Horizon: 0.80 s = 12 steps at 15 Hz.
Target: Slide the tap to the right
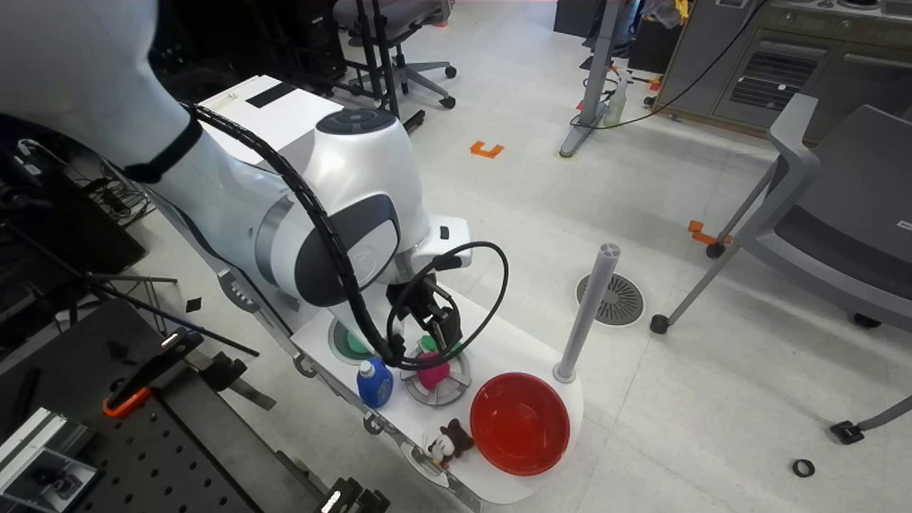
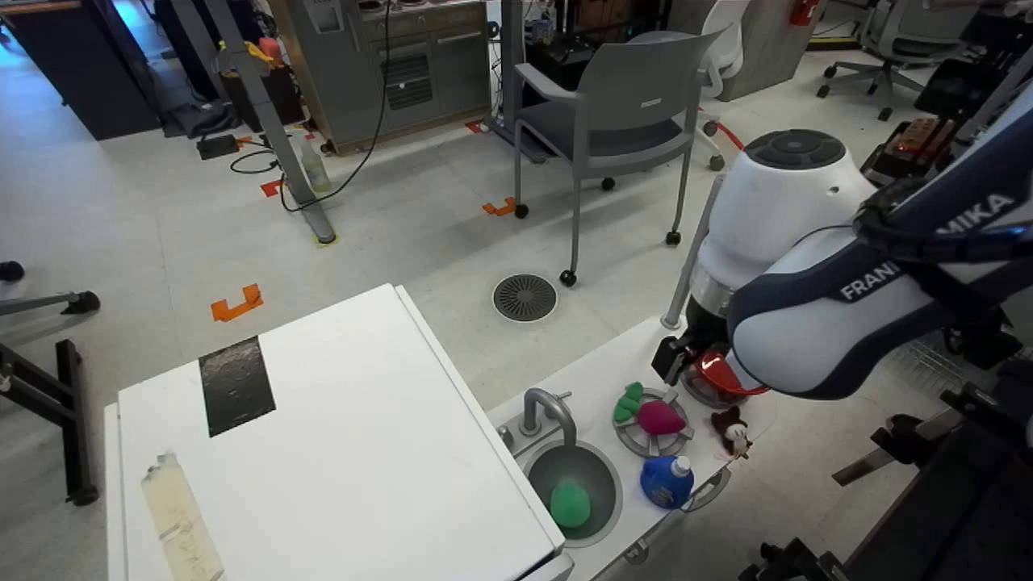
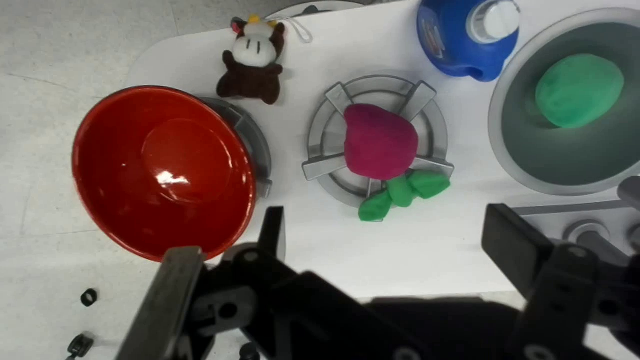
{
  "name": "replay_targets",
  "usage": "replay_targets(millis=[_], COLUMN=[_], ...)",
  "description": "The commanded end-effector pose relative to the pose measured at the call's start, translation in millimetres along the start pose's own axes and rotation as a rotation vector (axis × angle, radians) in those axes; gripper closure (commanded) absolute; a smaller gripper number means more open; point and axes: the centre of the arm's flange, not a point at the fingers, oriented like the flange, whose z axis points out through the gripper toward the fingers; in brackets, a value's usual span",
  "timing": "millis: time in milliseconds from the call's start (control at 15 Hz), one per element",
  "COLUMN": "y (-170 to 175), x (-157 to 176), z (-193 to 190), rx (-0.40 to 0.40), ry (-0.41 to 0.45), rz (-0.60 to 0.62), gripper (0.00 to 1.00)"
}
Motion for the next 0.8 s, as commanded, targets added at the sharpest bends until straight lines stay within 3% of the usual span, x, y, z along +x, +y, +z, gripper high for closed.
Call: replay_targets(millis=[0, 267, 733], y=[-40, -95, -173], x=[18, 18, 16], z=[5, 7, 41], rx=[0.053, 0.106, 0.089], ry=[-0.008, 0.010, 0.102], rz=[0.033, 0.031, -0.048], gripper=[0.00, 0.00, 0.00])
